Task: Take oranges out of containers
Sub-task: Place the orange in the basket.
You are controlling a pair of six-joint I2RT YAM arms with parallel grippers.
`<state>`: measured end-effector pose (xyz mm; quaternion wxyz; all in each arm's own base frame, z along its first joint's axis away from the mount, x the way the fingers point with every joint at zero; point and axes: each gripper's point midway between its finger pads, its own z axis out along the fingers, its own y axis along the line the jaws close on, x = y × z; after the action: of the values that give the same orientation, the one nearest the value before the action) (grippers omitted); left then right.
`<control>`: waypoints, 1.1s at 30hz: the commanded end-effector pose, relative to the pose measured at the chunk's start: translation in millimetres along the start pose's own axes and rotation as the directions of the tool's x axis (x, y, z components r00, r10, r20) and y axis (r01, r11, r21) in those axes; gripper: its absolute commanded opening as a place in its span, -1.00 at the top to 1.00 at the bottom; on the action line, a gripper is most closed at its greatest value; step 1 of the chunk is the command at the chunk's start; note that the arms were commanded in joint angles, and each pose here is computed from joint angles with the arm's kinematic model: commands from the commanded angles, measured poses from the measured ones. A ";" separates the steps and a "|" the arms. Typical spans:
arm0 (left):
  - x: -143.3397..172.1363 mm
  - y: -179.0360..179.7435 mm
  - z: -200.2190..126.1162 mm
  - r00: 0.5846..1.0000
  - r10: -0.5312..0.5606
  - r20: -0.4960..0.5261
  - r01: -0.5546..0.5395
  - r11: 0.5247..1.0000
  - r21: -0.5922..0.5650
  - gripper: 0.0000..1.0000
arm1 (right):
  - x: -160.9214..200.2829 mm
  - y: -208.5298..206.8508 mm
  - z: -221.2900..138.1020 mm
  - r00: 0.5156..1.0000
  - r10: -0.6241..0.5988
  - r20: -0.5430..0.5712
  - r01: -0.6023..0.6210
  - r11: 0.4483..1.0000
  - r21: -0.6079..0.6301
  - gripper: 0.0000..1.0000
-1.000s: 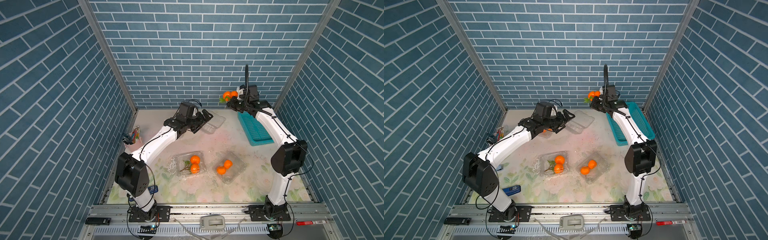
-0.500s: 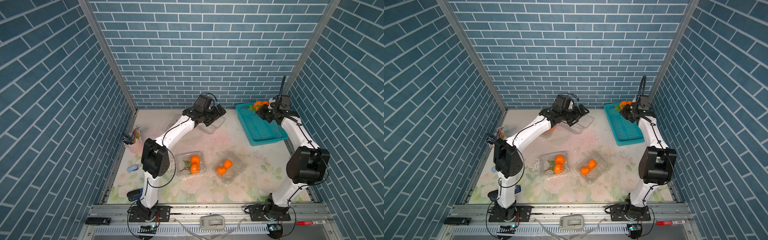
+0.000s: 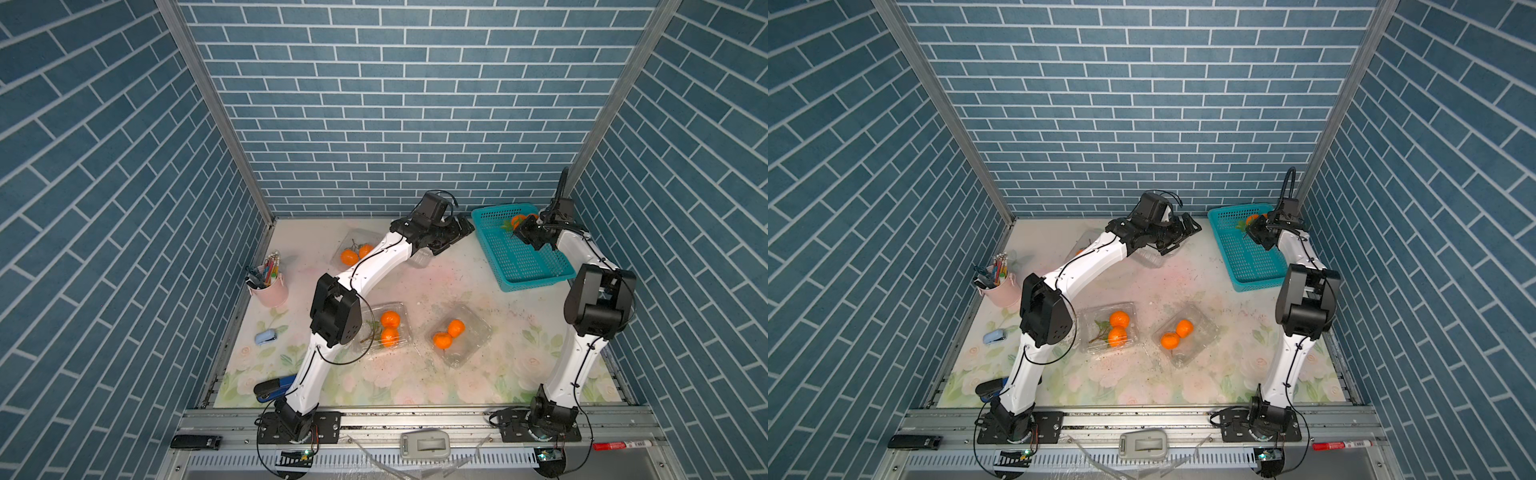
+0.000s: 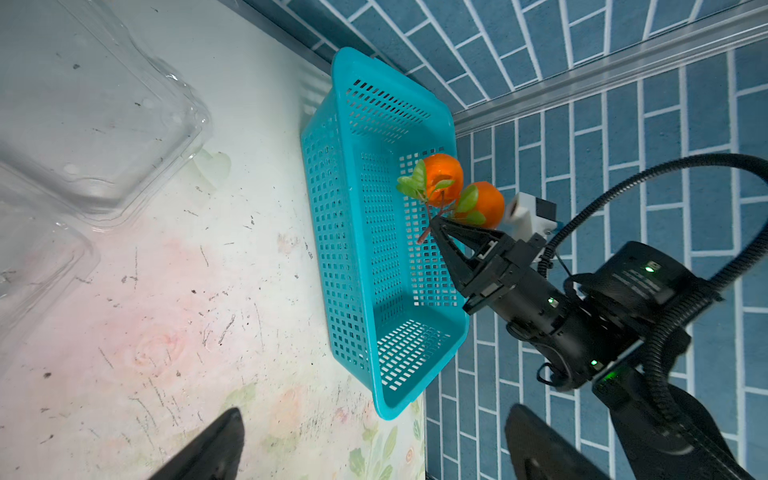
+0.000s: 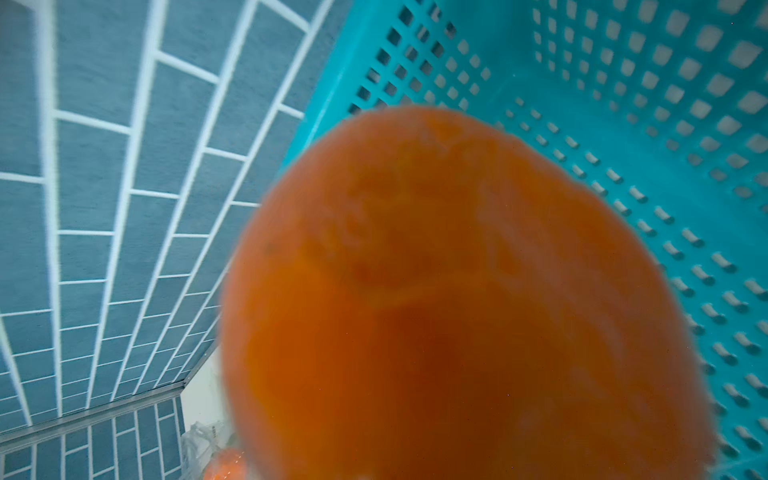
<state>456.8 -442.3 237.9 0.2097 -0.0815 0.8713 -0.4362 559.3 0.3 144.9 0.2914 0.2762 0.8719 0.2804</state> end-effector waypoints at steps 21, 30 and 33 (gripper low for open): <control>-16.8 43.1 -64.8 0.999 0.040 -0.003 -0.039 0.978 -0.204 -0.99 | -20.6 -13.3 25.5 1.000 -0.006 0.029 0.004 0.998 0.057 0.15; -35.2 61.4 -134.3 0.992 0.115 0.051 -0.095 0.951 -0.295 -0.99 | -22.4 33.5 -33.6 0.993 -0.076 0.090 0.077 0.997 -0.006 -0.56; -30.4 72.1 -146.3 0.995 0.095 0.028 -0.082 0.949 -0.304 -0.99 | -11.1 55.7 -53.7 0.988 -0.112 0.103 0.115 0.993 -0.030 -0.73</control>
<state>436.5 -298.7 292.6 0.2612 -0.0917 0.9043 -0.3249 563.3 -2.9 183.0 0.3308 0.2622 0.8684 0.2602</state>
